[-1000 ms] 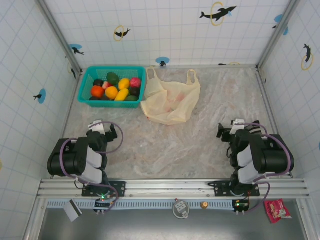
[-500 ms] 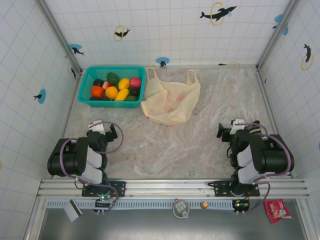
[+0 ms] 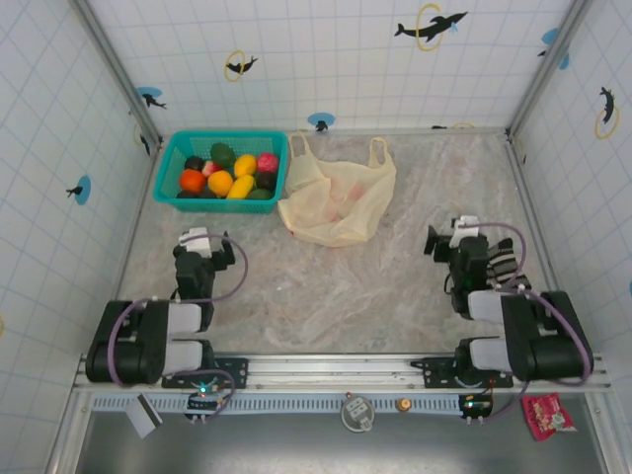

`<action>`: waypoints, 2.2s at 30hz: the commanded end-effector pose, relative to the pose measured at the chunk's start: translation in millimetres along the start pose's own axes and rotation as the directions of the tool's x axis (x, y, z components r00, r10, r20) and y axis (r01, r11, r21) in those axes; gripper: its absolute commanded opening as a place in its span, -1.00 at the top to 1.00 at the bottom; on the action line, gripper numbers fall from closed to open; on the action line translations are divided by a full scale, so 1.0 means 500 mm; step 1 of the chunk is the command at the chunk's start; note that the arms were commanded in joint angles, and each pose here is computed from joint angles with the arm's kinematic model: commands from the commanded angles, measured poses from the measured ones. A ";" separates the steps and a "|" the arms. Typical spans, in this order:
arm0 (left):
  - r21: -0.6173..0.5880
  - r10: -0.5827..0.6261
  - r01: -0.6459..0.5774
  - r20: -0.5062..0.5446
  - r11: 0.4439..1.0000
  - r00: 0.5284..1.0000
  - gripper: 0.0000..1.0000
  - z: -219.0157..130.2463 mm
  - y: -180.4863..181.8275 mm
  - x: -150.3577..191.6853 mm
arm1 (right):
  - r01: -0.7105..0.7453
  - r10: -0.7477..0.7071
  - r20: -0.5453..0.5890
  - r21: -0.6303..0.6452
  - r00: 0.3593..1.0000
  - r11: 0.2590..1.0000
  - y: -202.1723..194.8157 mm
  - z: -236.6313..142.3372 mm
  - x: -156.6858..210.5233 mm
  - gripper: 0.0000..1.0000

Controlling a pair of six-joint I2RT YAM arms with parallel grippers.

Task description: Place the fake fruits into the plastic bag and tie a complex knot

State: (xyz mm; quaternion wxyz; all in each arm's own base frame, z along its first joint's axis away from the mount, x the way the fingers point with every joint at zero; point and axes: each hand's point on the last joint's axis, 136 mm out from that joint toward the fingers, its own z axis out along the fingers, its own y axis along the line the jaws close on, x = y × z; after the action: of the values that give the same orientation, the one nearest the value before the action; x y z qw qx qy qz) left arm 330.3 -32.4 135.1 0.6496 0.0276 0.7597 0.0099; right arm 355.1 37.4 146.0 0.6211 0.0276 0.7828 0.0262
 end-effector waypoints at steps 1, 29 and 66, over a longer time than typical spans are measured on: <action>0.064 0.099 -0.105 0.093 0.992 0.991 -0.95 -0.012 -0.070 -0.096 | -0.066 0.067 0.042 -0.015 0.997 0.998 0.049 -0.026 -0.072 -0.99; -0.013 -0.059 0.058 -0.336 0.998 0.940 -0.95 -0.111 -0.177 -0.132 | -0.474 0.371 -0.642 0.014 0.671 0.880 0.342 0.098 0.030 -0.55; 0.150 -0.228 0.269 -0.244 0.951 0.943 -0.92 -0.070 -0.225 -0.247 | 0.376 -0.199 0.337 -0.624 0.920 0.685 0.314 -0.069 -0.343 1.00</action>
State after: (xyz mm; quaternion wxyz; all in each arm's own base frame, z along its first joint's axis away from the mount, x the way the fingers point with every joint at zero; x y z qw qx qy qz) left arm 301.7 -138.9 225.7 0.5235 -0.0228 0.8457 -0.1013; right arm 384.2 173.1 285.8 0.6096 -0.2425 0.7218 0.2202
